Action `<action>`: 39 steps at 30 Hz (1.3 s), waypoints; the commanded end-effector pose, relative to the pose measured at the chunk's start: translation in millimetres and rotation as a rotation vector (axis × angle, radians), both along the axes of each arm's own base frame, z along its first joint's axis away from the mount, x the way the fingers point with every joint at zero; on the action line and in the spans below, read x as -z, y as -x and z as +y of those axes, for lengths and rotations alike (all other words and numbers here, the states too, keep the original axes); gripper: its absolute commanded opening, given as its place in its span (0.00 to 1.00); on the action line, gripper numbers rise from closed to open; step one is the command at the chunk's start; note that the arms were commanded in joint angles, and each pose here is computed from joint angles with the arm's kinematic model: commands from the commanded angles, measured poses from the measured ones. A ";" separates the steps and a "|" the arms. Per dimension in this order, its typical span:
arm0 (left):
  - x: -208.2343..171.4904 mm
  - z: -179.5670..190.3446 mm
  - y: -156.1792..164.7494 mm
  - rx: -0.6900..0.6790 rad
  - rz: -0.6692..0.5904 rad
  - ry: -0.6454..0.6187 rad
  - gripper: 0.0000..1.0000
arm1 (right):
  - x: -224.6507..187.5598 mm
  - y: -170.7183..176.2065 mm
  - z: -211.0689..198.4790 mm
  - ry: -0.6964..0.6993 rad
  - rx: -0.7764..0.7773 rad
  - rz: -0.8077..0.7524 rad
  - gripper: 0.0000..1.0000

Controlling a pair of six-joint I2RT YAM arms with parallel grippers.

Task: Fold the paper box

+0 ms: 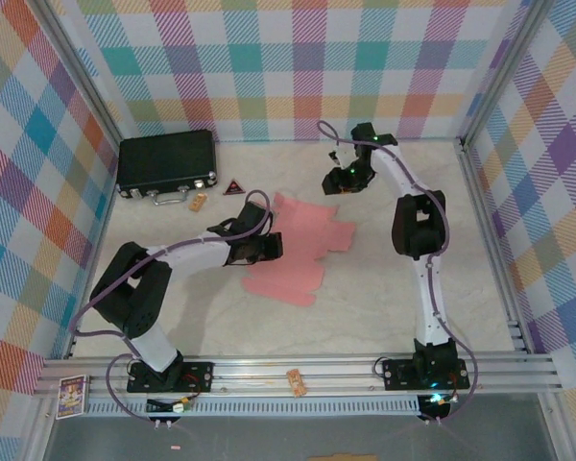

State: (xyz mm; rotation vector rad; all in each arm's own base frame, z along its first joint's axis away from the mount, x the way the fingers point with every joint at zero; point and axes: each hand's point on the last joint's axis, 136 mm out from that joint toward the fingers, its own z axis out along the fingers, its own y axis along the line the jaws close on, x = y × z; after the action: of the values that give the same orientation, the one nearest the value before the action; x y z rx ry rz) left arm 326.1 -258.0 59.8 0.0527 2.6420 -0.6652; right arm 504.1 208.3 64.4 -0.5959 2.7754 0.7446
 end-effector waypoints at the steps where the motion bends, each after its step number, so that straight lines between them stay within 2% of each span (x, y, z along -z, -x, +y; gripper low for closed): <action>1: 10.8 -6.2 0.0 -0.013 0.005 0.017 0.00 | -8.8 12.6 6.5 -0.061 -0.077 0.039 0.53; 17: 58.3 0.2 3.7 0.086 0.062 -0.131 0.00 | 23.3 21.9 19.0 -0.073 -0.134 0.110 0.55; 23: 59.3 -2.1 -1.9 0.115 0.053 -0.157 0.00 | 23.3 31.7 21.2 -0.097 -0.167 0.139 0.55; 27: 59.1 -4.0 -4.1 0.120 0.057 -0.158 0.00 | 18.8 33.4 24.4 -0.122 -0.176 0.141 0.50; 34: 61.6 -2.7 -5.0 0.111 0.059 -0.166 0.00 | -9.2 24.5 30.7 -0.167 -0.175 0.065 0.34; 39: 63.8 -3.1 -4.6 0.113 0.065 -0.166 0.00 | -30.0 19.9 31.9 -0.173 -0.177 -0.007 0.34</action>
State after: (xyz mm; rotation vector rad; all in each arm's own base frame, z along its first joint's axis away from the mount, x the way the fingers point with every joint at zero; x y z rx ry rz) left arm 344.8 -273.9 24.2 0.2130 2.6691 -0.5965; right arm 480.7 229.5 49.6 -0.7703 2.7680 0.9874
